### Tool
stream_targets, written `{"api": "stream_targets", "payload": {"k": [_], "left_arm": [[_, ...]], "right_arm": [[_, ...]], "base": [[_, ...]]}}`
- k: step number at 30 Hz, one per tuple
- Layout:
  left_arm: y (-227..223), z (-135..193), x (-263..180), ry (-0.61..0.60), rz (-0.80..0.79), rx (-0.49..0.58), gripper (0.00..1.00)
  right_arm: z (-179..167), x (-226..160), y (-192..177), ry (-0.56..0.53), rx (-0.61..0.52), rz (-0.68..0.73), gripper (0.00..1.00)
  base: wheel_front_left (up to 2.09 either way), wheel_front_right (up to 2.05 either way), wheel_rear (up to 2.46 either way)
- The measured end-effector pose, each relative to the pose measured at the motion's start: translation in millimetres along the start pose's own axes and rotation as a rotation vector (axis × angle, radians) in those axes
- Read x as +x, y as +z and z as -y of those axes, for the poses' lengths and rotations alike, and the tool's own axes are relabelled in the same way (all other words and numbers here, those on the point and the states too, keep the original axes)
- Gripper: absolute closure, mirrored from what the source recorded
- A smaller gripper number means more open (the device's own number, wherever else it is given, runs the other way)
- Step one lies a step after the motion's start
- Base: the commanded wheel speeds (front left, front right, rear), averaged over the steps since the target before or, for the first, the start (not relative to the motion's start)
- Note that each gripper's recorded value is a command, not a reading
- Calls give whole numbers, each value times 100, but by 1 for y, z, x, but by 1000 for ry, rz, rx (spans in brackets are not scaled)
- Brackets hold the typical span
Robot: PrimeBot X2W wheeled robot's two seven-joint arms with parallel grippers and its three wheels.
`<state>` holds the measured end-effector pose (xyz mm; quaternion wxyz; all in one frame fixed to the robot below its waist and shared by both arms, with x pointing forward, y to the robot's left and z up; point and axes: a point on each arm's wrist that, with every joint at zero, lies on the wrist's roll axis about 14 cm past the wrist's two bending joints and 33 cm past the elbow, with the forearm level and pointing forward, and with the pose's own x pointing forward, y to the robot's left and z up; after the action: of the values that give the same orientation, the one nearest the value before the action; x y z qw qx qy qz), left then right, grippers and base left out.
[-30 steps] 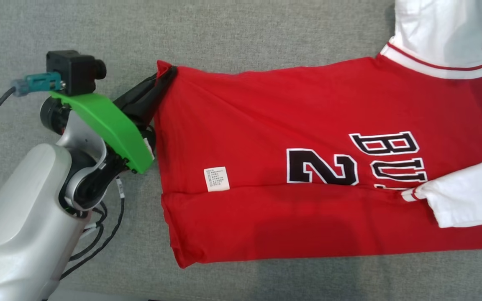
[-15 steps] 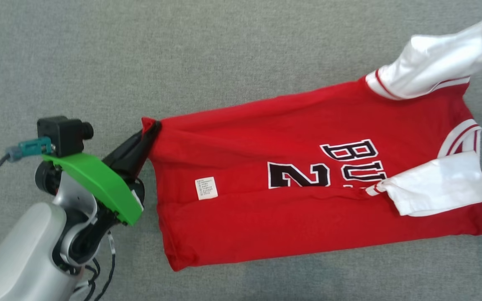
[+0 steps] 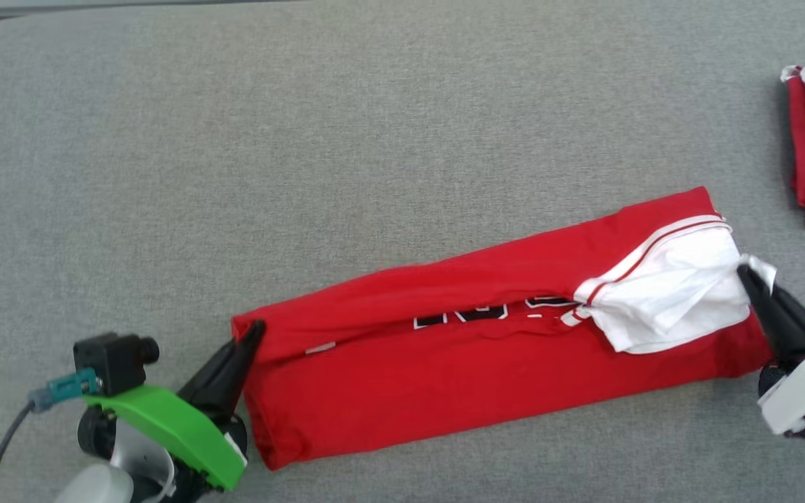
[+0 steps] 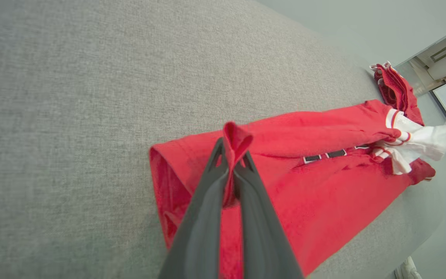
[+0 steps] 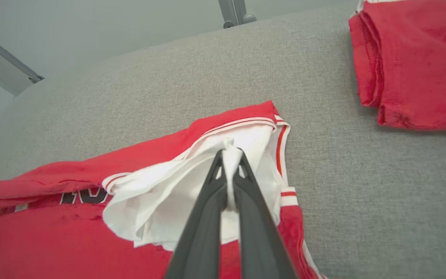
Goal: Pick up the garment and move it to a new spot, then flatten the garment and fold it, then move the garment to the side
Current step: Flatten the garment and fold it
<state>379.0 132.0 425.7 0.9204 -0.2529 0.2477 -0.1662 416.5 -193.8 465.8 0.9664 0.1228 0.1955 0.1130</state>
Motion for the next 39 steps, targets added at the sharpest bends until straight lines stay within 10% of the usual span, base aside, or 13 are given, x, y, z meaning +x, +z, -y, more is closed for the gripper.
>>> {"api": "stream_targets", "payload": {"k": [7, 8, 10, 11, 26, 39], "left_arm": [[-11, 7, -5, -1, 7, -19, 100], [-12, 6, -6, 4, 8, -19, 100], [-16, 4, -8, 19, 9, -20, 60], [-20, 5, -9, 18, 4, -10, 0], [29, -21, -44, 255, 358, 178, 0], [42, -38, -55, 385, 488, 209, 0]], "right_arm": [[9, -11, -35, -50, 5, -81, 100], [11, -11, -39, -59, 1, -93, 89], [17, -12, -44, -76, -26, -116, 0], [20, -12, -46, -87, -36, -123, 0], [39, -7, 8, -147, -164, -84, 0], [45, 33, -68, -151, -211, -439, 0]], "base": [[0, 0, 0], [0, 0, 0], [0, 0, 0], [0, 0, 0], [0, 0, 0], [0, 0, 0]]}}
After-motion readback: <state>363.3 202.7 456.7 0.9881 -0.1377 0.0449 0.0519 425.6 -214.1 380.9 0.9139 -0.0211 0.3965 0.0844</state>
